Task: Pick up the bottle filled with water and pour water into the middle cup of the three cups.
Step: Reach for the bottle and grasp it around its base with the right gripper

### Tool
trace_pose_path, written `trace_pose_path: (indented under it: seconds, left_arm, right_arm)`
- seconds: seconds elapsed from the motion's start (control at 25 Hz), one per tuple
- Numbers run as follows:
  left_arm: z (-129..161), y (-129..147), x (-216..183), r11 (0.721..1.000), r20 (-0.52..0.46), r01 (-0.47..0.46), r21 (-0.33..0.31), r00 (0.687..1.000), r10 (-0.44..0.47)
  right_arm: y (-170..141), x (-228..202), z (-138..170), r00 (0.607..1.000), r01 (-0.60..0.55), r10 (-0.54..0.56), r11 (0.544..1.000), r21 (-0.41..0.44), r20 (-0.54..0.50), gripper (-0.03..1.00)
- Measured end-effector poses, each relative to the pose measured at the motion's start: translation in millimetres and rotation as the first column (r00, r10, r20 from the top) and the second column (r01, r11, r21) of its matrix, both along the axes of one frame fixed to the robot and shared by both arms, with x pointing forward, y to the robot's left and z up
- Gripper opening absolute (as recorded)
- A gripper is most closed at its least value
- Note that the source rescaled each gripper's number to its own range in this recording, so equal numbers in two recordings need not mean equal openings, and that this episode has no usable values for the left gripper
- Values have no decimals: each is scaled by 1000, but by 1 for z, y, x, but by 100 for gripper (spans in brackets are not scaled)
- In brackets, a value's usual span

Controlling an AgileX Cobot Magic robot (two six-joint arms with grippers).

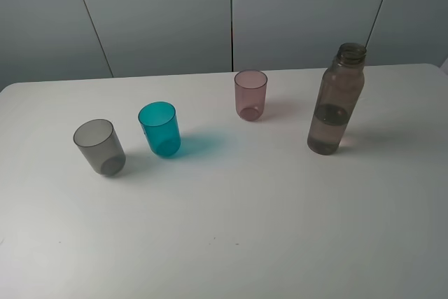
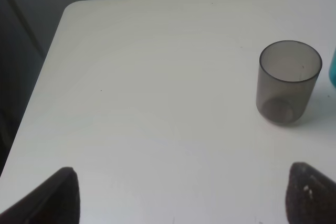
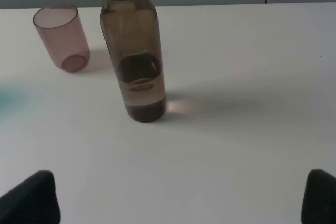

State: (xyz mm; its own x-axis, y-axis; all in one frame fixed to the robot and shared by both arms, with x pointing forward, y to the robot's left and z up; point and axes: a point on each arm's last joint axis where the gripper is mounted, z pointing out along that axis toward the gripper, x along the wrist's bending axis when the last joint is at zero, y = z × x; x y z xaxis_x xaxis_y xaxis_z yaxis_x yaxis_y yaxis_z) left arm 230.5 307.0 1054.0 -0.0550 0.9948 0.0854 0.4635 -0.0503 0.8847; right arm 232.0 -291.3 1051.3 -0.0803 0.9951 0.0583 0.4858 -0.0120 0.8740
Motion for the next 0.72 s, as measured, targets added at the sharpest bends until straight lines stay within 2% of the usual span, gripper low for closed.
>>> trace_pose_path:
  seconds: [0.72]
  left_arm:
    - [0,0,0,1000,0,0,0,1000,0]
  right_arm:
    - [0,0,0,1000,0,0,1000,0,0,100]
